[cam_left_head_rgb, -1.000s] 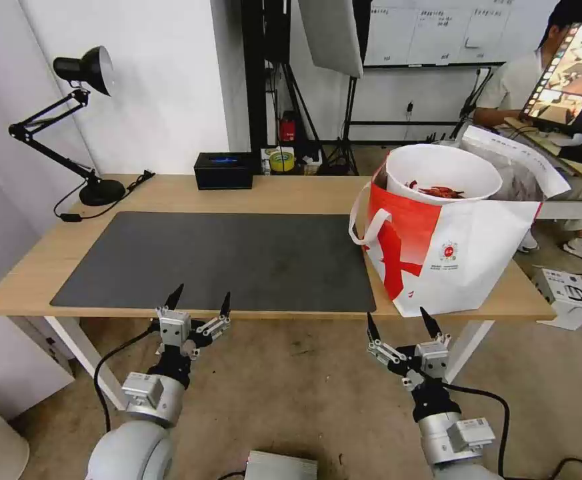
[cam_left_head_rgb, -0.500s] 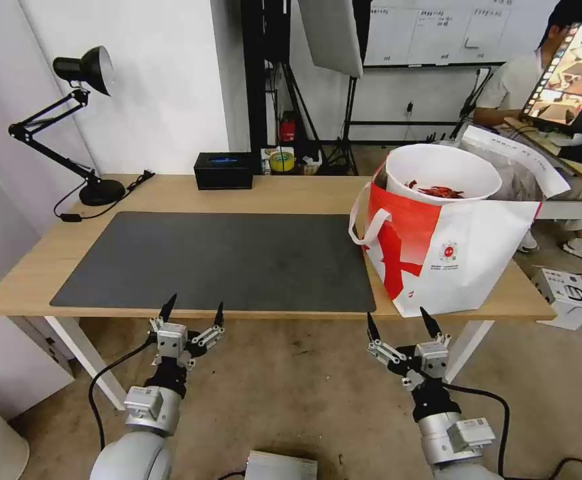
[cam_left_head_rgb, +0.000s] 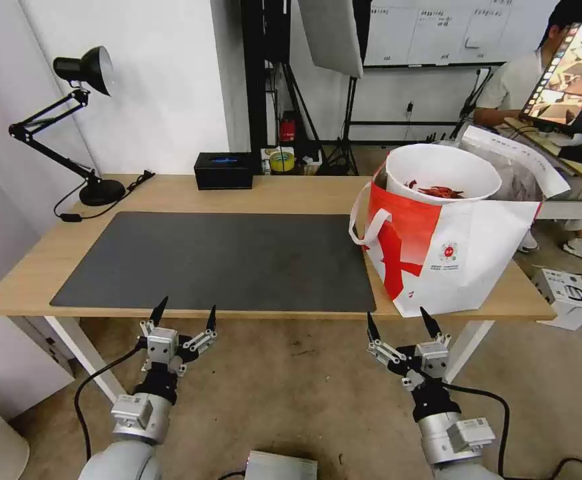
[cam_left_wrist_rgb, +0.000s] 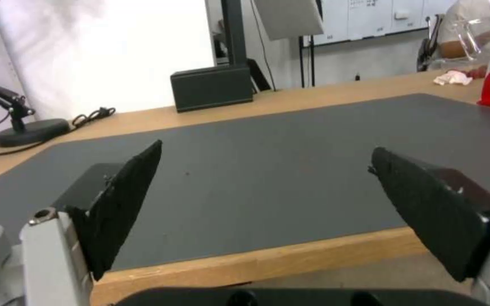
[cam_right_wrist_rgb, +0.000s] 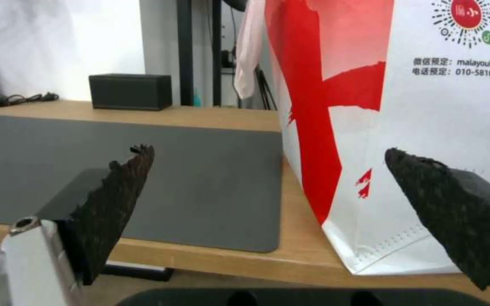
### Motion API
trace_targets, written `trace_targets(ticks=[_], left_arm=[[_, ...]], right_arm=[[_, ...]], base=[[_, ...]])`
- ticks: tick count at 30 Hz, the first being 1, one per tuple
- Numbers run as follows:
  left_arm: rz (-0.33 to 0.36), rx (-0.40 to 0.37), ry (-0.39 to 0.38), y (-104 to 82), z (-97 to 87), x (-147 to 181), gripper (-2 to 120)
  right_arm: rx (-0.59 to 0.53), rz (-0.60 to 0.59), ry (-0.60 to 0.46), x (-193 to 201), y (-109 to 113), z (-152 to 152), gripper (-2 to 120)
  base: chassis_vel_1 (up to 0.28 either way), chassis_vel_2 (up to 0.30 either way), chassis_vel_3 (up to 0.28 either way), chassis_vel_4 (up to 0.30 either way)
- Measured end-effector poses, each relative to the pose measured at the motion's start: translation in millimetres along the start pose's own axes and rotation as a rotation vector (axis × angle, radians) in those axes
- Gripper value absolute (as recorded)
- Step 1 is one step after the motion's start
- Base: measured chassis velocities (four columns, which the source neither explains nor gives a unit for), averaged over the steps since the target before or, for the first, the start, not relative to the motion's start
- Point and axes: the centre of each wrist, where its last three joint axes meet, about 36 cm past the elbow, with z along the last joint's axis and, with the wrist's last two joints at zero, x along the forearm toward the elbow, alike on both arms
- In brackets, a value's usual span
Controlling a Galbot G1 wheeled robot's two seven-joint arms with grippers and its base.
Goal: Pick up the trash from the table and place it into the takeout bag.
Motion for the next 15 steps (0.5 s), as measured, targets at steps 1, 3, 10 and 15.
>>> trace_targets(ticks=[1, 3, 10, 15], left_arm=[[0.000, 0.000, 0.001, 0.0, 0.0, 0.0, 100], [0.001, 0.000, 0.001, -0.1, 0.0, 0.0, 100], [0.001, -0.001, 0.002, -0.2, 0.2, -0.1, 100], [0.002, -0.001, 0.002, -0.3, 0.3, -0.2, 100]], right_arm=[[0.000, 0.000, 0.000, 0.0, 0.0, 0.0, 100], [0.000, 0.000, 0.000, 0.0, 0.0, 0.0, 100], [0.000, 0.000, 0.000, 0.0, 0.0, 0.0, 100], [0.000, 0.000, 0.000, 0.0, 0.0, 0.0, 100]], base=[[0.000, 0.000, 0.000, 0.000], [0.000, 0.000, 0.000, 0.000], [0.000, 0.000, 0.000, 0.000], [0.000, 0.000, 0.000, 0.000]])
